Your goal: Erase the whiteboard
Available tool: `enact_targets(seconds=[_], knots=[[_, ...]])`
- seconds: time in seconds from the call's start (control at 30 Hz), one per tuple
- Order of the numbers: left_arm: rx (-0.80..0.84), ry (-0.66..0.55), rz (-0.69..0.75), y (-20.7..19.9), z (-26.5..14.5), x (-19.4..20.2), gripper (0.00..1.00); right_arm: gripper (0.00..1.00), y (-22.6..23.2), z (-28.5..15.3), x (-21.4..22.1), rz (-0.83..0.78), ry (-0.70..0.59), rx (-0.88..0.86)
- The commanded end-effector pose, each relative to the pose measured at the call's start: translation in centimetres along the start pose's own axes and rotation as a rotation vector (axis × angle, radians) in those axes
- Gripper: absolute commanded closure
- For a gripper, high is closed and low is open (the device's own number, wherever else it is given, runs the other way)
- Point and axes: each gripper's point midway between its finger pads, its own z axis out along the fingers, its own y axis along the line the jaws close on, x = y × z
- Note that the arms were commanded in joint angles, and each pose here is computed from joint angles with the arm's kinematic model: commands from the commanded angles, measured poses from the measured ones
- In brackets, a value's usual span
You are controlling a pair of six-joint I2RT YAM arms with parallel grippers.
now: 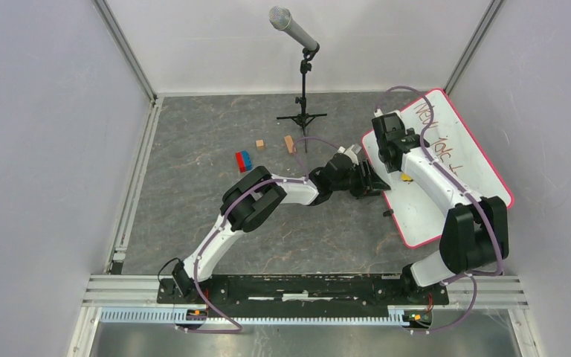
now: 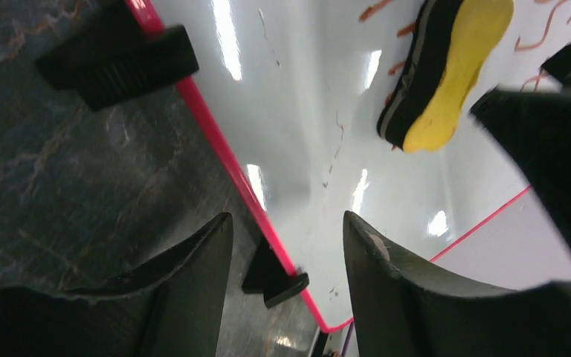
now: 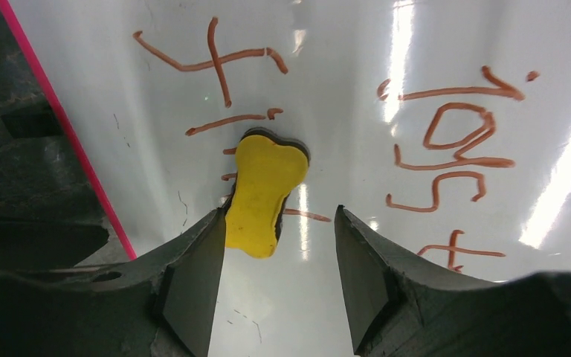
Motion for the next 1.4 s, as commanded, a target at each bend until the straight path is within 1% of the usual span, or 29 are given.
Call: enact_targets(seconds=[0.0, 0.1, 0.17, 0.27, 0.3, 0.43, 0.5, 0.63, 0.77, 0.87, 0.93, 1.03, 1.1, 1.17, 1.37], knots=[[-0.010, -0.036, -0.107, 0.6, 1.8, -0.9, 0.39, 0.39, 1.4, 0.7, 1.0, 0.061, 0.015, 0.006], [-0.049, -0.043, -0.130, 1.7, 2.0, -1.0, 0.48, 0.40, 1.8, 0.9, 1.3, 0.084, -0.001, 0.013], [-0.103, -0.044, -0.135, 2.6, 2.1, -0.9, 0.51, 0.41, 1.9, 0.9, 1.4, 0.089, -0.009, 0.022], [-0.166, -0.048, -0.154, 4.2, 2.0, -0.7, 0.52, 0.43, 2.0, 1.1, 1.5, 0.091, -0.005, 0.039], [-0.183, -0.053, -0.158, 4.5, 2.0, -0.7, 0.52, 0.45, 1.8, 1.2, 1.5, 0.093, -0.003, 0.057], [-0.258, -0.045, -0.182, 6.0, 2.2, -0.5, 0.55, 0.49, 1.4, 1.4, 1.5, 0.102, -0.012, 0.103], [-0.297, -0.049, -0.206, 7.0, 2.1, -0.3, 0.55, 0.49, 1.1, 1.5, 1.4, 0.103, -0.012, 0.125], [-0.340, -0.055, -0.215, 7.9, 1.9, -0.3, 0.60, 0.46, 1.2, 2.0, 1.2, 0.093, -0.013, 0.134], [-0.357, -0.058, -0.222, 8.4, 1.7, -0.1, 0.61, 0.47, 1.2, 2.5, 1.1, 0.087, -0.002, 0.157], [-0.372, -0.059, -0.232, 8.8, 1.6, -0.1, 0.61, 0.50, 1.5, 2.8, 1.3, 0.097, 0.004, 0.159], [-0.387, -0.061, -0.247, 9.2, 1.5, -0.1, 0.61, 0.53, 1.6, 2.9, 1.5, 0.098, 0.004, 0.161], [-0.405, -0.061, -0.265, 9.9, 1.4, 0.0, 0.65, 0.58, 1.4, 3.0, 1.4, 0.097, -0.001, 0.177], [-0.419, -0.063, -0.262, 10.0, 1.4, 0.0, 0.68, 0.63, 0.9, 2.9, 1.5, 0.101, -0.001, 0.194], [-0.431, -0.071, -0.260, 10.2, 1.2, -0.2, 0.69, 0.66, 0.3, 2.8, 1.4, 0.117, -0.007, 0.207], [-0.468, -0.079, -0.264, 10.9, 1.0, -0.4, 0.70, 0.66, -2.9, 2.1, 1.5, 0.168, -0.020, 0.248]])
